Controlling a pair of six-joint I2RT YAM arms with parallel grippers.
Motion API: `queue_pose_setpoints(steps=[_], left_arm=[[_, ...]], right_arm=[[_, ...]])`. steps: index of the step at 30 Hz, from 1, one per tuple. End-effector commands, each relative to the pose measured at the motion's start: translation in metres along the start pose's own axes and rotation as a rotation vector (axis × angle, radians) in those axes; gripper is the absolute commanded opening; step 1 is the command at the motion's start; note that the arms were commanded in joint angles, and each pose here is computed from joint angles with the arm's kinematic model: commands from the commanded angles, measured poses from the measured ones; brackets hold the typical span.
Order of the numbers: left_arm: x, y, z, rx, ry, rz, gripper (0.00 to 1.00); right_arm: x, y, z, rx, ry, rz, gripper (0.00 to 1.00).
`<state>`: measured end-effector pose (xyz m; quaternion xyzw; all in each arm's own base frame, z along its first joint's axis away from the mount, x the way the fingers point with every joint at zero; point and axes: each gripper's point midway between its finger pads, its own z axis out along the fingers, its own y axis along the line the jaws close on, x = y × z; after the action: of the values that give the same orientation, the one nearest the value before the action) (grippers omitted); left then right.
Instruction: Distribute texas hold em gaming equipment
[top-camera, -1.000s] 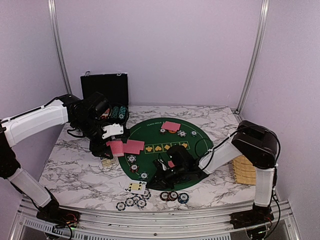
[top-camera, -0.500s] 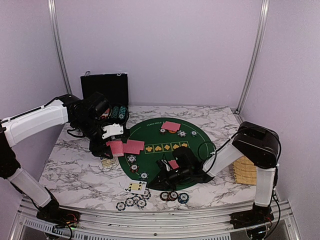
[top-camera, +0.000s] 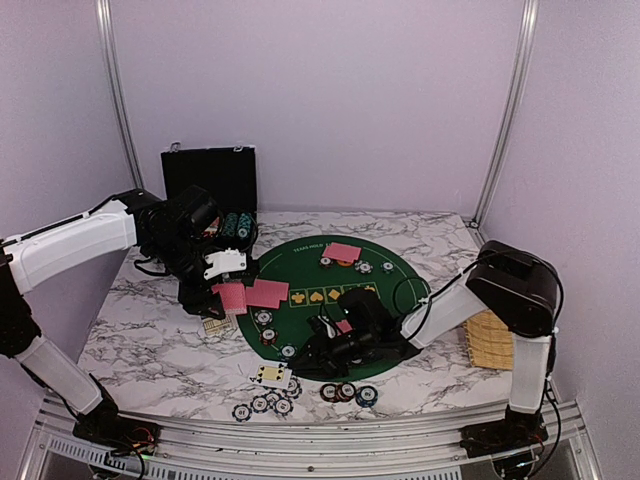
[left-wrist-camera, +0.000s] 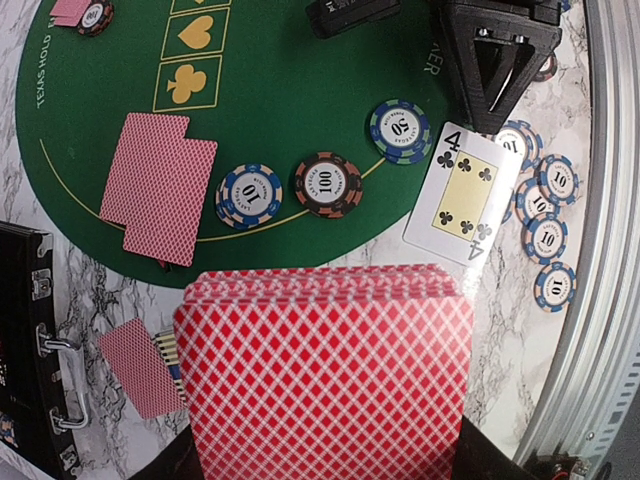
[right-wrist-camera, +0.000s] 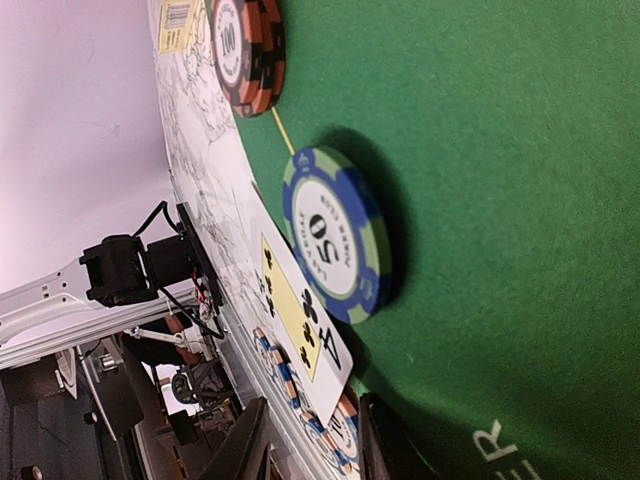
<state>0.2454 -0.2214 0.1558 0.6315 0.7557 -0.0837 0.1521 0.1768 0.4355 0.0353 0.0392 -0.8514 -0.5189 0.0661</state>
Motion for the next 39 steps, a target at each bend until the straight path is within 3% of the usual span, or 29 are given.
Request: queue_pose_setpoints(steps=[1, 24, 32, 39], left_arm=[[0.005, -0.007, -0.009, 0.012, -0.003, 0.007, 0.00], [0.006, -0.005, -0.012, -0.001, 0.003, 0.011, 0.00], [0.007, -0.006, -0.011, -0.001, 0.006, 0.011, 0.00], [0.008, -0.004, -0.011, -0.009, 0.014, 0.014, 0.00]], right_arm=[[-0.002, -0.016, 0.009, 0.059, -0.004, 0.022, 0.29], [0.000, -0.020, 0.019, 0.033, 0.030, 0.035, 0.17], [-0.003, -0.021, 0.017, 0.037, 0.018, 0.026, 0.00], [-0.008, -0.003, 0.010, -0.017, -0.016, -0.048, 0.00]])
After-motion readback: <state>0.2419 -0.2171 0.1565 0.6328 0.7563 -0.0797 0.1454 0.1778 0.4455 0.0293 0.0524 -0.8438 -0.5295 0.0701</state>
